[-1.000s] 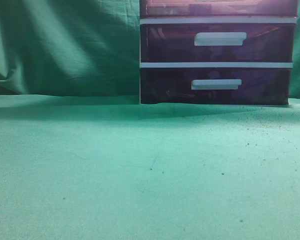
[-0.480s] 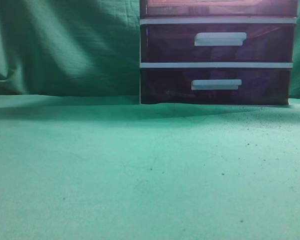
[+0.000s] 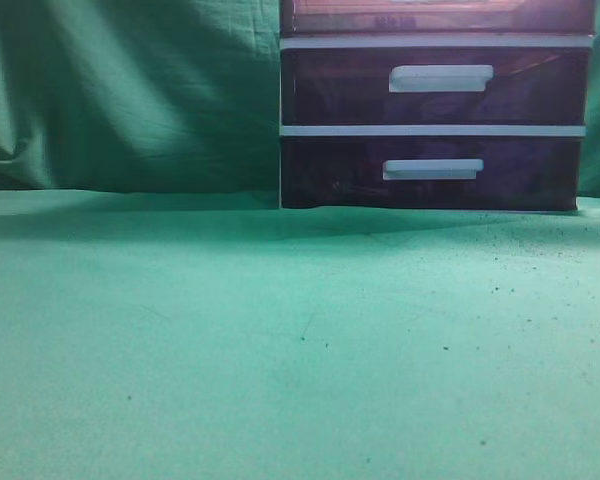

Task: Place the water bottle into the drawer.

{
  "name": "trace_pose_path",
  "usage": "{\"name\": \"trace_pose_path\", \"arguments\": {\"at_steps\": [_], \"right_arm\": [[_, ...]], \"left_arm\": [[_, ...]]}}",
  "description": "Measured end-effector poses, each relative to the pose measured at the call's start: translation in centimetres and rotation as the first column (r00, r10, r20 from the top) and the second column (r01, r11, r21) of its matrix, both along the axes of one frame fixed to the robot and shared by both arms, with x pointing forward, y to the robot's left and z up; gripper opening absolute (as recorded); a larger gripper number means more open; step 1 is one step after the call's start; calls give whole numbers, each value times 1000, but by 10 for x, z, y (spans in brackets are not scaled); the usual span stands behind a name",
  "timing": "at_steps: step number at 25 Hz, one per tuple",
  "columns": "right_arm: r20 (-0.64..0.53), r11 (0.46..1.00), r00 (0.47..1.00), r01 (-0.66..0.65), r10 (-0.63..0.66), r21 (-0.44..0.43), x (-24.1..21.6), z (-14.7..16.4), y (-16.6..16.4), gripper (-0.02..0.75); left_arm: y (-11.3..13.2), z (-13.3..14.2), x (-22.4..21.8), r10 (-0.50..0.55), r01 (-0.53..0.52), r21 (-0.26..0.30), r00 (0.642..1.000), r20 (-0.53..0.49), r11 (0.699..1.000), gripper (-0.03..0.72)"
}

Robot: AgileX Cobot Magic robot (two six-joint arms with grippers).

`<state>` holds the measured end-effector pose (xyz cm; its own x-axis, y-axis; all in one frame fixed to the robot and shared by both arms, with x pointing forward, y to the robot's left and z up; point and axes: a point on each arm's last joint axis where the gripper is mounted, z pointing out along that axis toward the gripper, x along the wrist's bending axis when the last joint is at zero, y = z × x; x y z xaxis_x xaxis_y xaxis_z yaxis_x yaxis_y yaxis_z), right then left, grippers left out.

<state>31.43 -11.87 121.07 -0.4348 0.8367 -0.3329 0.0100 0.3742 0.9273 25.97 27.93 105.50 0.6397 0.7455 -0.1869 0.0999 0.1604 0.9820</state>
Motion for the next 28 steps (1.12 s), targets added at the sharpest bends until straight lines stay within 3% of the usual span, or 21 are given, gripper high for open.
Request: {"name": "trace_pose_path", "arguments": {"at_steps": [3,12,28], "right_arm": [[-10,999,1000,-21,21,25,-5,0,1,0],[-21,999,1000,-22,24,48,-6,0,1,0],[-21,999,1000,-22,24,48,-6,0,1,0]], "left_arm": [[-6,-27,10,12,-12,-1,1000,-27,1000,69],[-14,-96,21,26,-8,98,984,-179,995,69],[-14,-99,21,26,-4,114,981,-193,993,69]]}}
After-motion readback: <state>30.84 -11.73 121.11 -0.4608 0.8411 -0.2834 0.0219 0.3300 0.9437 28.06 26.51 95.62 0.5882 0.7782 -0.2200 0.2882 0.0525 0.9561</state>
